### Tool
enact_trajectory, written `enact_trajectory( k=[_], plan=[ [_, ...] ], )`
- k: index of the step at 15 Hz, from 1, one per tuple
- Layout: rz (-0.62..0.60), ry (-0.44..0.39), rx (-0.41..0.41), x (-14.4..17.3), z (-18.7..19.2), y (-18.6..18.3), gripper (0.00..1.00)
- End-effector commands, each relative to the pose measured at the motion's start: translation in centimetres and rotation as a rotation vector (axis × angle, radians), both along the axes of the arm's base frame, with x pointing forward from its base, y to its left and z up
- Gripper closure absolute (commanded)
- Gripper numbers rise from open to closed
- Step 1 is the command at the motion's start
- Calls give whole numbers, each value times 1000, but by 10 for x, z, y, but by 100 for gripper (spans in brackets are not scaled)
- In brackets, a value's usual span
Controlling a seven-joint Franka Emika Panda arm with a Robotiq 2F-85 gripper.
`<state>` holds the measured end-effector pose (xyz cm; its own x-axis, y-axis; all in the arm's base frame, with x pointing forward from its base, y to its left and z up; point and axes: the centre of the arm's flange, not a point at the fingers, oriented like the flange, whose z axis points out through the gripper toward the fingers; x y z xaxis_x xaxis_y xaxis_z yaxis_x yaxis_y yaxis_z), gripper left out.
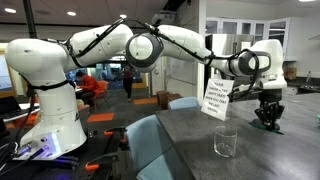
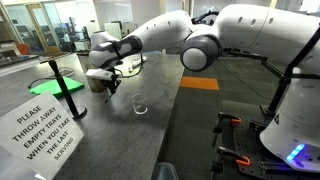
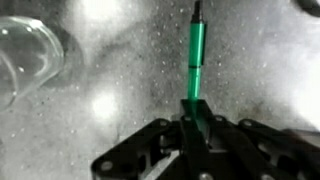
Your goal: Pick up the pen from the table and put in the cup
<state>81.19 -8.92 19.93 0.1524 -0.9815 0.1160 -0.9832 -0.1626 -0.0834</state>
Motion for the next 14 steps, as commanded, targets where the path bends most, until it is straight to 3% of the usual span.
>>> enact_trajectory(
  k=[1,7,14],
  plan=[
    [91,30,-161,-20,41,-16,97],
    [212,36,-337,-48,81,-15,97],
    [204,-6,-477,-79,91,-6,97]
  ],
)
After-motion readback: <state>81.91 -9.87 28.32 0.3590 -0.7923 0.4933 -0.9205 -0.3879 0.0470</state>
